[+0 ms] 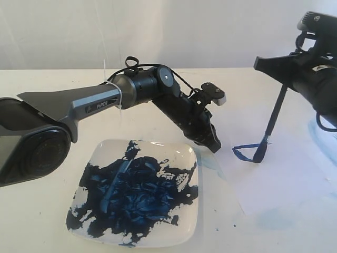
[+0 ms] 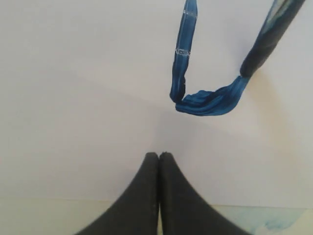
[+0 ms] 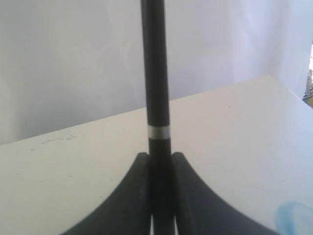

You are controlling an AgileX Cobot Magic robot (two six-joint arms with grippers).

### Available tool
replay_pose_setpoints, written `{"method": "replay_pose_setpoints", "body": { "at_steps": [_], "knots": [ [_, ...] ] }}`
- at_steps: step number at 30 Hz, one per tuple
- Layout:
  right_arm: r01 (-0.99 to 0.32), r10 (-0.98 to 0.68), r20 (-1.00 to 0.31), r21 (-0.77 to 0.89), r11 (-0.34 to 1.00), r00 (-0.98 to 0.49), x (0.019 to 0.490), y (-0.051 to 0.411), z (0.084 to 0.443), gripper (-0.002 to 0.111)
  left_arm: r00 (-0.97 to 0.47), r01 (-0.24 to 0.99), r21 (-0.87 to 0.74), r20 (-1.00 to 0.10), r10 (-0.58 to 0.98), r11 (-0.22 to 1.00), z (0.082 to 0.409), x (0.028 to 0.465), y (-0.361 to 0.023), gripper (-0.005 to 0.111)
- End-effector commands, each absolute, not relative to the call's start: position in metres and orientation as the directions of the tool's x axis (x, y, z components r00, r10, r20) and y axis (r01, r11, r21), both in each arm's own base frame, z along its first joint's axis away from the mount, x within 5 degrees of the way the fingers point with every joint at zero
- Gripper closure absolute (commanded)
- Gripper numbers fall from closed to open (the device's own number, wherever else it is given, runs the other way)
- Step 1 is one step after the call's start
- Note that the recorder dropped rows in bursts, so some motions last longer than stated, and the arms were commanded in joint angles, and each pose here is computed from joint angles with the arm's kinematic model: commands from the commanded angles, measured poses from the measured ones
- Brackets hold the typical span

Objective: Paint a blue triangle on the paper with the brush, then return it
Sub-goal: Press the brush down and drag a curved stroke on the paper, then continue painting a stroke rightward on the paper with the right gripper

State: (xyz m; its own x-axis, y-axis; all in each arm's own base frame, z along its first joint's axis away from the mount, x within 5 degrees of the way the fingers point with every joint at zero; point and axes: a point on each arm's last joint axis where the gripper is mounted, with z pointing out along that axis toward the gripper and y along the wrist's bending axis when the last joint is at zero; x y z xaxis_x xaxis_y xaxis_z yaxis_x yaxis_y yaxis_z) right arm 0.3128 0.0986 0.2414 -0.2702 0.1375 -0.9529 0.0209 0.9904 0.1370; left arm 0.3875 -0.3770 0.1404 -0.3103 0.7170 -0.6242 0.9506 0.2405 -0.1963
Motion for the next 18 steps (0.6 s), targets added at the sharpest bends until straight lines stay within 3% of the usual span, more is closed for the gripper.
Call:
{"method": "replay_pose_setpoints", "body": {
  "at_steps": [1, 10, 18],
  "knots": [
    [0.06, 0.116, -0.952, 0.104, 0.993, -0.285, 0.31, 0.094, 0.243, 0.108, -0.298, 0.952, -0.227, -0.552, 0.779, 0.203, 0.128, 0.381, -0.372, 0.107],
    [0.158, 0.103, -0.947, 0.056, 0.986, -0.305, 0.304, 0.082, 0.247, 0.108, -0.314, 0.947, -0.237, -0.548, 0.775, 0.216, 0.128, 0.381, -0.372, 0.107],
    [0.171, 0.078, -0.953, 0.028, 0.985, -0.292, 0.3, 0.079, 0.256, 0.108, -0.314, 0.947, -0.237, -0.548, 0.775, 0.216, 0.128, 0.381, -0.372, 0.107]
  ]
}}
